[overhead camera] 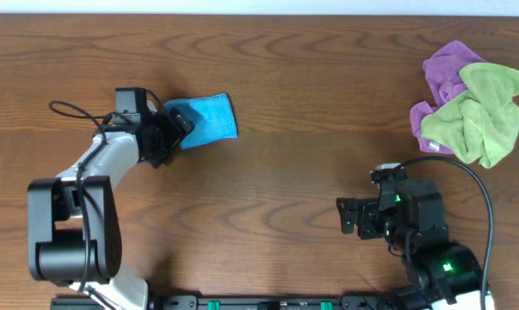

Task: Fold the cloth
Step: 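Release the cloth and retract the right gripper to the right, then carry the folded blue cloth to the far left with the left gripper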

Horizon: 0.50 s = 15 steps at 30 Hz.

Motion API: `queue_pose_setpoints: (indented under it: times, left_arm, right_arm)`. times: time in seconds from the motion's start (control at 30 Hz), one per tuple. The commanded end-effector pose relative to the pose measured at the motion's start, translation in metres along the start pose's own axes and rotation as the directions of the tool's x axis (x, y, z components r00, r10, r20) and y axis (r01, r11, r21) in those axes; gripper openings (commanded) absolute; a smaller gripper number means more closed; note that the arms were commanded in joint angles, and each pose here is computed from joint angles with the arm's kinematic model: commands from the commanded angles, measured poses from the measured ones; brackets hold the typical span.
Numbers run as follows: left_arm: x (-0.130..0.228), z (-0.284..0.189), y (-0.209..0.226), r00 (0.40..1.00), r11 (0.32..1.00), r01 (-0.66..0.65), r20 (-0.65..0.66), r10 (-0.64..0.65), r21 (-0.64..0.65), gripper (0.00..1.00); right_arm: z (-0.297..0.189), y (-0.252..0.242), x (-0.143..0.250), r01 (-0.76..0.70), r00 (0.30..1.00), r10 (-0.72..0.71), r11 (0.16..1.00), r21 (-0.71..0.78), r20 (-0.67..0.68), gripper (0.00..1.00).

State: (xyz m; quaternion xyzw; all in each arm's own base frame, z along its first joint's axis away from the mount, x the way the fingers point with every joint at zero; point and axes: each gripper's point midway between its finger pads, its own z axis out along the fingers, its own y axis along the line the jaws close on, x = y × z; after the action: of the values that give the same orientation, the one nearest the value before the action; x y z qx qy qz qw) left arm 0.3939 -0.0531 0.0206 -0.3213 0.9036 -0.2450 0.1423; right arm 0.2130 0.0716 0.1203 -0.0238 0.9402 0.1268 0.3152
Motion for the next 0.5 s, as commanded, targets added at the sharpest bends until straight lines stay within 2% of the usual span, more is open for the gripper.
queue_pose_setpoints:
  times: [0.0, 0.03, 0.13, 0.23, 0.27, 0.3, 0.33, 0.37, 0.47]
  left_arm:
    - [0.012, 0.017, 0.006, 0.998, 0.999, 0.037, -0.045, -0.037, -0.014, 0.99]
    - [0.012, 0.020, 0.005, 0.999, 0.999, 0.032, -0.043, -0.032, -0.010, 1.00]
    - [0.008, 0.028, 0.005, 0.999, 1.000, 0.019, -0.027, -0.019, -0.003, 0.72]
    - [0.002, 0.036, 0.010, 1.000, 1.000, 0.011, 0.009, -0.010, -0.026, 0.54]
    - [0.000, 0.039, 0.011, 1.000, 1.000, 0.009, 0.016, -0.009, -0.029, 0.45]
    - [-0.001, 0.043, 0.011, 1.000, 1.000, 0.006, 0.019, -0.006, -0.024, 0.23]
    - [-0.002, 0.046, 0.011, 1.000, 1.000, 0.004, 0.019, -0.004, -0.017, 0.10]
    - [-0.003, 0.048, 0.010, 1.000, 1.000, 0.000, 0.023, 0.000, -0.007, 0.06]
    - [-0.013, 0.045, -0.004, 0.998, 0.999, -0.028, 0.060, 0.025, 0.046, 0.06]
  right_arm:
    - [0.000, -0.002, 0.001, -0.023, 1.000, 0.023, 1.000, 0.002, -0.002, 0.99]
    - [0.000, -0.002, 0.001, -0.023, 1.000, 0.023, 1.000, 0.002, -0.002, 0.99]
    - [0.000, -0.002, 0.001, -0.023, 1.000, 0.023, 1.000, 0.002, -0.002, 0.99]
    - [0.000, -0.002, 0.001, -0.023, 1.000, 0.023, 1.000, 0.002, -0.002, 0.99]
    - [0.000, -0.002, 0.001, -0.023, 1.000, 0.023, 1.000, 0.002, -0.002, 0.99]
    - [0.000, -0.002, 0.001, -0.023, 1.000, 0.023, 1.000, 0.002, -0.002, 0.99]
    - [0.000, -0.002, 0.001, -0.023, 1.000, 0.023, 1.000, 0.002, -0.002, 0.99]
    - [0.000, -0.002, 0.001, -0.023, 1.000, 0.023, 1.000, 0.002, -0.002, 0.99]
    - [0.000, -0.002, 0.001, -0.023, 1.000, 0.023, 1.000, 0.002, -0.002, 0.99]
